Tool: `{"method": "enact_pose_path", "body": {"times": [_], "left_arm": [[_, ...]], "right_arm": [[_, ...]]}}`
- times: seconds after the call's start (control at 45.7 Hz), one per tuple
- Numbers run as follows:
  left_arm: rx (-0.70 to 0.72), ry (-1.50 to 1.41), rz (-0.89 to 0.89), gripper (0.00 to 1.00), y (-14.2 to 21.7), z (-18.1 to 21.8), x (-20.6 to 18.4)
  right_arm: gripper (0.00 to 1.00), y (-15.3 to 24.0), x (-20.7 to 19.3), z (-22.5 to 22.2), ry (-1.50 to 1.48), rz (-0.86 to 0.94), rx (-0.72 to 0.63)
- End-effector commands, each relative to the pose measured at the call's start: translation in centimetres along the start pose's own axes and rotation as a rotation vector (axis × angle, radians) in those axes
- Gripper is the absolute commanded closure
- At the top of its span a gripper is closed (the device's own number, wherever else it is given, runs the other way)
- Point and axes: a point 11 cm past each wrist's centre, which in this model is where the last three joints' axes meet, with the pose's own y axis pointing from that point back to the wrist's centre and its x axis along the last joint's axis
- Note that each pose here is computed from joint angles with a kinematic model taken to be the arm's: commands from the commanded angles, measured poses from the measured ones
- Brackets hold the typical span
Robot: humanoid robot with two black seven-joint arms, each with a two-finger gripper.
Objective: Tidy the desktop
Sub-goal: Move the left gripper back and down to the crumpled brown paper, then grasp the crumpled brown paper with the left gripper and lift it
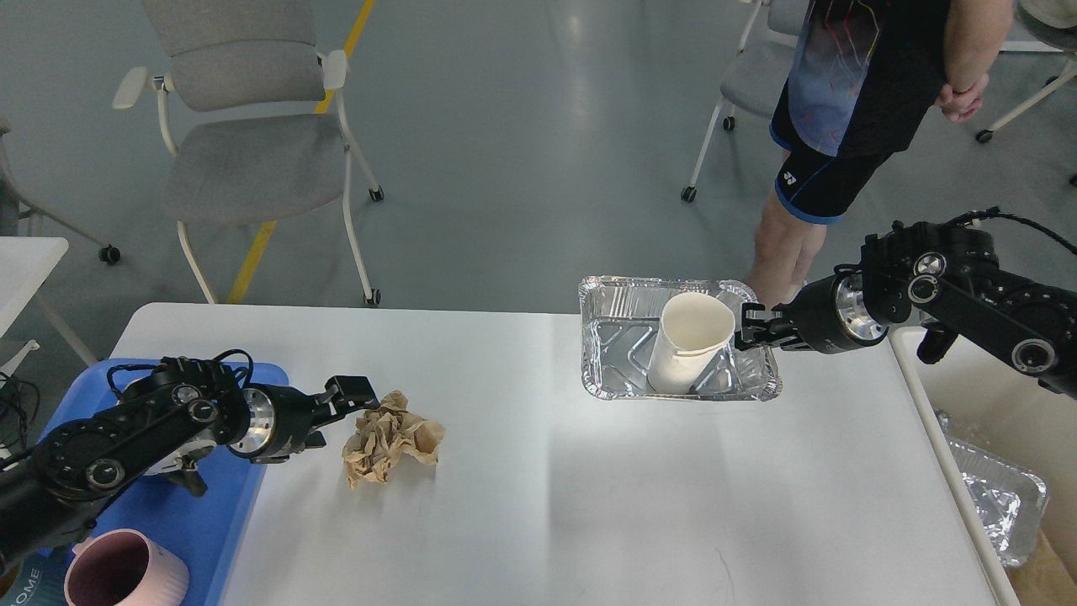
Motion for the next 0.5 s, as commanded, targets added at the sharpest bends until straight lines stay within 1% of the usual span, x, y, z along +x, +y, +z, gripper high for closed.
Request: {"method": "enact_pose_path", "body": {"times": [0.0, 0.109, 0.175, 0.263, 0.306, 0.416, 0.46, 0.482], "left_arm": [[-0.024, -0.014, -0.011, 0.03, -1.3, 1.6, -1.4], [-0.025, -0.025, -0.028, 0.04, -1.9, 2.0, -2.4], [-0.004, -0.031, -0.037, 0.04, -2.3, 1.3, -3.2], [0.02, -0.039, -0.033, 0.08, -2.7, 0.5, -3.8], [0.029, -0.041, -0.032, 0.14, -2.8, 0.1, -4.1], [0.046, -0.045, -0.046, 0.34, -3.1, -0.5, -4.8], [0.049, -0.042, -0.046, 0.44, -3.1, -0.5, -4.9], [0.055, -0.043, -0.046, 0.53, -3.1, -0.6, -4.9]], "right_arm": [[1.0, 0.1, 0.0, 0.0, 0.0, 0.001, 0.0], [1.0, 0.1, 0.0, 0.0, 0.0, 0.001, 0.0], [1.0, 0.1, 0.1, 0.1, -0.001, 0.003, -0.001], [1.0, 0.2, 0.1, 0.2, -0.002, 0.004, -0.003], [1.0, 0.1, 0.1, 0.1, -0.001, 0.004, -0.002], [1.0, 0.1, 0.1, 0.1, -0.001, 0.005, -0.003], [1.0, 0.1, 0.1, 0.1, -0.001, 0.005, -0.001], [1.0, 0.1, 0.1, 0.1, -0.001, 0.005, -0.001]]}}
